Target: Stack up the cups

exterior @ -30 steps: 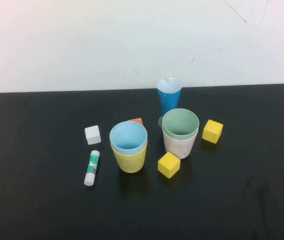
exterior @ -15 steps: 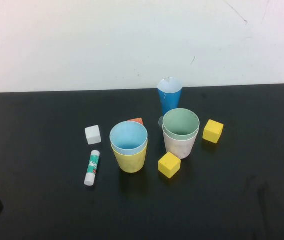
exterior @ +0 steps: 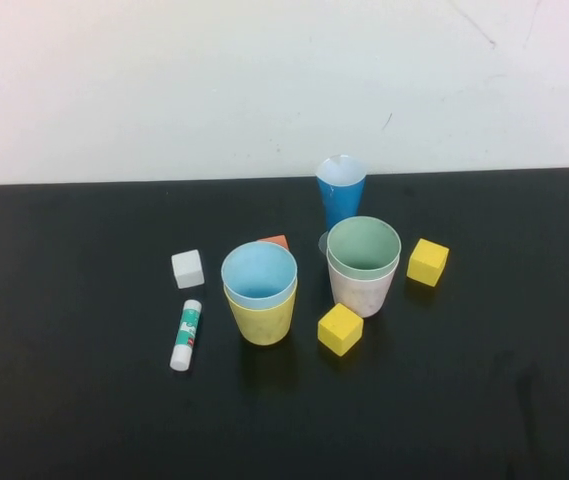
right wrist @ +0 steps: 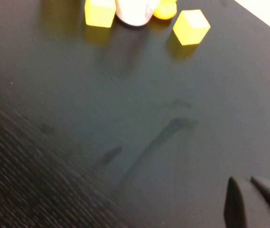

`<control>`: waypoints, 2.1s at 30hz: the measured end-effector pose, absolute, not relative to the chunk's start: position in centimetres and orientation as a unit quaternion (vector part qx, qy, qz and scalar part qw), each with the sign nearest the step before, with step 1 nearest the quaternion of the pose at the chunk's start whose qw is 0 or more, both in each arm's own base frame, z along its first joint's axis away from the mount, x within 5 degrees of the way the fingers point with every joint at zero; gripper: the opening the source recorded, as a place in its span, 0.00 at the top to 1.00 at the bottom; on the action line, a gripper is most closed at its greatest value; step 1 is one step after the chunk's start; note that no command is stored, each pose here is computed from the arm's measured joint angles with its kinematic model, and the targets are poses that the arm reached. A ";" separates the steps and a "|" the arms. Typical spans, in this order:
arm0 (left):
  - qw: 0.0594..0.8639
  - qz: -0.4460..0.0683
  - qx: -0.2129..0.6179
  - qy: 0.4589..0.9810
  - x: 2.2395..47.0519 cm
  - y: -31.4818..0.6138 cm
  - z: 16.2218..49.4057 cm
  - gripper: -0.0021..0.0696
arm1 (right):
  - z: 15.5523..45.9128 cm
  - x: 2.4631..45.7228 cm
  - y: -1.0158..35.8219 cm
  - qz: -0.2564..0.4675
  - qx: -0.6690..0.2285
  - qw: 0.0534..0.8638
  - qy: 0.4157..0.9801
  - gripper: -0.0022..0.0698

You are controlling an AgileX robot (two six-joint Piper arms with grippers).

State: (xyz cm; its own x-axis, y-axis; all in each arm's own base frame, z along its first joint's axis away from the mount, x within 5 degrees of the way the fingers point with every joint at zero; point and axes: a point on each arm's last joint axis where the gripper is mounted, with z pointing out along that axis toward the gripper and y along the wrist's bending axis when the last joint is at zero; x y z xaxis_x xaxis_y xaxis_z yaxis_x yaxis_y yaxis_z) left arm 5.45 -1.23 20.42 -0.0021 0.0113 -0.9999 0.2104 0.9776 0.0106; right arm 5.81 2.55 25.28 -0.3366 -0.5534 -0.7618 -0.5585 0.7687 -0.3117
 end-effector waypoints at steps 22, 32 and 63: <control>0.605 -0.061 -0.012 0.794 5.3 -0.6 17.7 0.97 | 25.3 5.8 2.6 0.003 -0.340 0.466 0.817 0.97; 0.605 -0.061 -0.011 0.794 5.3 -0.6 17.7 0.97 | 25.3 5.8 2.6 0.003 -0.340 0.466 0.817 0.97; 0.605 -0.058 -0.010 0.794 5.3 -0.5 17.6 0.97 | 17.0 5.1 0.0 -0.128 -0.155 0.565 0.801 0.97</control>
State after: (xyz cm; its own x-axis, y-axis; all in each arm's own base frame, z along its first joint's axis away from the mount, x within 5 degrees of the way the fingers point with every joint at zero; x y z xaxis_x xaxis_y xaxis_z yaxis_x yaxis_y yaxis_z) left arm 5.27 -0.53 17.64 -0.2689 -0.0859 -0.9593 0.0551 0.9930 -0.1044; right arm 5.13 0.02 16.99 -0.3148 -0.3916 -0.8646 -0.1033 0.9196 -0.3790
